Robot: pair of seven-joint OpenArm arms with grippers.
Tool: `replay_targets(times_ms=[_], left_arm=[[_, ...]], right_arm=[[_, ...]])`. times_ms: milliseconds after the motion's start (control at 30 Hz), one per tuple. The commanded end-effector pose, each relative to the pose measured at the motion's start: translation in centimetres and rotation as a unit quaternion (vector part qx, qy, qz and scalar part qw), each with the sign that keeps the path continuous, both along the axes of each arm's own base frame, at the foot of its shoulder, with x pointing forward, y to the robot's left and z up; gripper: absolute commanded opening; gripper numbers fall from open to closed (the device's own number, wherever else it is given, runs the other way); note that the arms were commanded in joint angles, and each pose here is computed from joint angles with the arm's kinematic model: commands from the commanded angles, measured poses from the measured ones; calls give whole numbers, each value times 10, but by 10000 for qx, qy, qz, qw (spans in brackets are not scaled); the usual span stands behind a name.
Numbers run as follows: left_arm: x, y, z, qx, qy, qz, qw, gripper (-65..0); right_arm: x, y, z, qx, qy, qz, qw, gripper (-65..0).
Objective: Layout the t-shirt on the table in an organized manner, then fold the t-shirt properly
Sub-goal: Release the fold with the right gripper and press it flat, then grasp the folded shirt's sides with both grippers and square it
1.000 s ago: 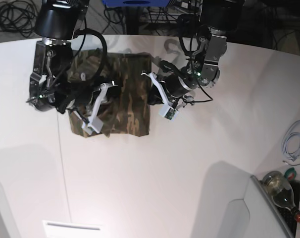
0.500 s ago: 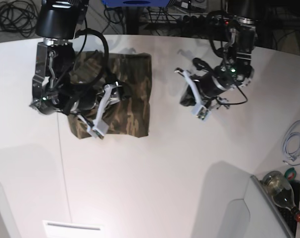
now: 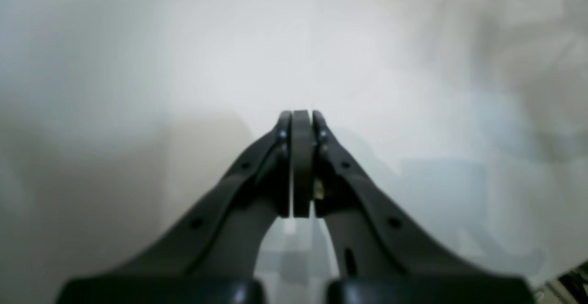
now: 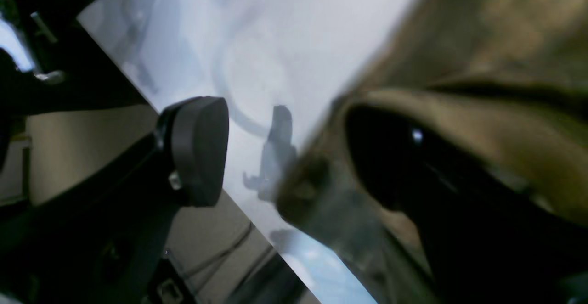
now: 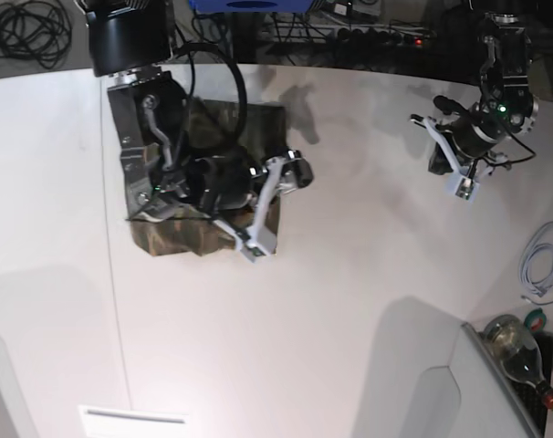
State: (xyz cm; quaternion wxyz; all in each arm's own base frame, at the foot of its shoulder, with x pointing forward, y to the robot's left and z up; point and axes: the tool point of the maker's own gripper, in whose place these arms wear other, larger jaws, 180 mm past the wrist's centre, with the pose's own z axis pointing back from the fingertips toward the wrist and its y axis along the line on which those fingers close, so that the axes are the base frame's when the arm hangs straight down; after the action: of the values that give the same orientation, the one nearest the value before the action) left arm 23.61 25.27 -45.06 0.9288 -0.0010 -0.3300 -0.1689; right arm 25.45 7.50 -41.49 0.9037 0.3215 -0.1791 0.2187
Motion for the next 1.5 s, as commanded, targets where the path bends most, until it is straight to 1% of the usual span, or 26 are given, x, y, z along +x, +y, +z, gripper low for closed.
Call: replay_targets(times_ms=[0, 67, 133, 200, 267, 367, 433, 500, 533, 567, 600, 667, 700, 733, 767, 800, 833, 933, 967, 1100, 1200, 1233, 1300, 1367, 1467], left_arm=[[9, 5, 11, 20, -214, 1, 9998, -650], [9, 10, 12, 36, -228, 59, 9997, -650], [9, 10, 13, 43, -228, 57, 9997, -650], [9, 11, 13, 45, -231, 64, 9997, -650], [9, 12, 13, 60, -231, 59, 9997, -650], [7, 20, 10, 108, -156, 79, 9998, -650], [4, 34, 7, 174, -79, 212, 9996, -650], [0, 52, 7, 205, -65, 482, 9986, -650], [-1, 60, 9, 223, -82, 602, 9979, -650], [-3, 68, 10, 241, -95, 711, 9971, -650], [-3, 74, 12, 265, -111, 775, 9966, -650], [-6, 77, 13, 212, -86, 729, 9971, -650], [-8, 78, 14, 176, -78, 685, 9975, -650], [-9, 77, 14, 123, -73, 628, 9979, -650], [-10, 76, 15, 78, -68, 568, 9983, -650], [-11, 73, 15, 26, -53, 497, 9987, -650], [-12, 71, 14, 1, -34, 442, 9990, -650], [-15, 66, 12, -53, -6, 417, 9991, -650], [-15, 63, 11, -105, -23, 441, 9990, -650], [-14, 57, 9, -167, -26, 434, 9989, -650], [-11, 48, 10, -245, -95, 407, 9988, -650], [-8, 40, 12, -305, -168, 386, 9986, -650], [2, 17, 21, -434, -396, 259, 9979, -650], [14, -14, 36, -581, -673, 21, 9960, -650], [32, -73, 66, -1107, -1200, -370, 9859, -650]], right_arm=[[13, 15, 18, 204, -253, -35, 9995, -210], [12, 29, 23, 149, -291, 67, 9994, -210], [11, 38, 27, -7, -347, 199, 9992, -210], [10, 48, 48, -7, -635, 272, 9976, -210], [16, 40, 77, 59, -1010, 53, 9949, -212], [16, 13, 109, 136, -1331, -541, 9895, -212], [14, -8, 104, -47, -1260, -812, 9887, -212], [7, -26, 80, -342, -998, -929, 9901, -224], [3, -32, 68, -444, -912, -968, 9901, -255], [0, -37, 58, -491, -876, -1039, 9895, -303], [-2, -41, 50, -501, -880, -1134, 9884, -372], [-8, -47, 35, -524, -855, -1278, 9867, -540], [-10, -48, 29, -545, -802, -1306, 9867, -608], [-14, -49, 22, -598, -711, -1301, 9871, -650], [-18, -48, 15, -619, -603, -1290, 9879, -650], [-21, -45, 9, -633, -510, -1282, 9884, -623], [-25, -42, 2, -646, -387, -1274, 9890, -612], [-36, -34, -24, -750, 18, -1276, 9890, -642], [-36, -33, -30, -779, 46, -1280, 9887, -644], [-43, -17, -39, -855, -14, -935, 9919, -644], [-37, -15, -29, -781, -138, -954, 9923, -644], [-32, -18, -20, -738, -284, -952, 9923, -644], [-19, -33, 2, -711, -583, -1024, 9905, -644], [-4, -54, 19, -708, -686, -1322, 9863, -644], [22, -103, 30, -836, -700, -2051, 9726, -644]])
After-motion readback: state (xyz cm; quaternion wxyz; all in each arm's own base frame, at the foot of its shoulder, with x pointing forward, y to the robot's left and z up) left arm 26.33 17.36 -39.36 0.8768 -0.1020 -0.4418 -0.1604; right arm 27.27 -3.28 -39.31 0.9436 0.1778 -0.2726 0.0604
